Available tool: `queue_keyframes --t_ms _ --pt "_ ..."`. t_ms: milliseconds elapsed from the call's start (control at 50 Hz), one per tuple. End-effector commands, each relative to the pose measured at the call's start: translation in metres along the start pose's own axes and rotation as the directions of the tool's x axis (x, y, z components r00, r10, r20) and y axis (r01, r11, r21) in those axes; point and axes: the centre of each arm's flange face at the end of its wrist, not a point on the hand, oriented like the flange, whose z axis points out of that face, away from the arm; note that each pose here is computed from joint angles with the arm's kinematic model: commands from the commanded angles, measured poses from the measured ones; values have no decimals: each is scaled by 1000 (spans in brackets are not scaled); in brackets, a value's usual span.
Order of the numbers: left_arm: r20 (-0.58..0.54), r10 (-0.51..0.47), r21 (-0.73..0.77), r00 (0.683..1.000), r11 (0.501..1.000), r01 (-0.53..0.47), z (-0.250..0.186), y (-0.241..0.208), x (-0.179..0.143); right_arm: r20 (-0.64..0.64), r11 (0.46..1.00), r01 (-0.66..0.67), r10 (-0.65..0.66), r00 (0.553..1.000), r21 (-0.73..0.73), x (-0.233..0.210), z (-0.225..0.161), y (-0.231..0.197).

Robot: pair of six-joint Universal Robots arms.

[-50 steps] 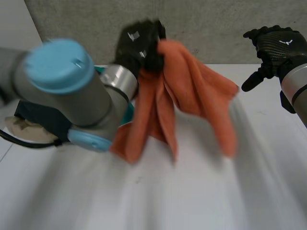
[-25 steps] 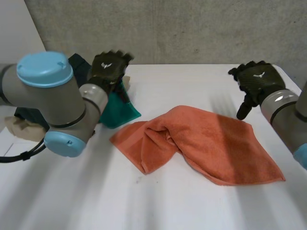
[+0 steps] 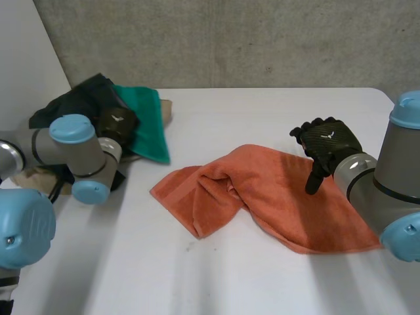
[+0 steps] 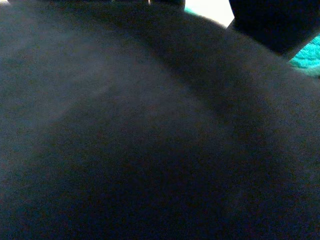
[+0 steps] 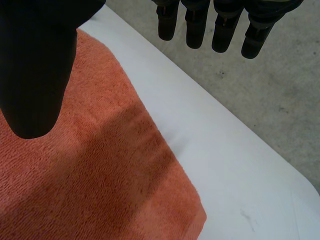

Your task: Fold the laundry.

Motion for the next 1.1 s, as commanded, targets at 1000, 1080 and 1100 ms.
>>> queue_keyframes --t_ms 1000,1080,1100 --pt "-356 -88 -172 930 985 27 -217 -67 58 175 934 260 -221 959 -246 0 -64 88" --pt "-348 -89 -161 933 986 34 -214 -69 57 161 936 257 -223 961 -239 -1 -60 94" --pt "-346 -88 -155 934 987 36 -213 -70 56 158 937 256 -223 962 -236 -1 -59 96"
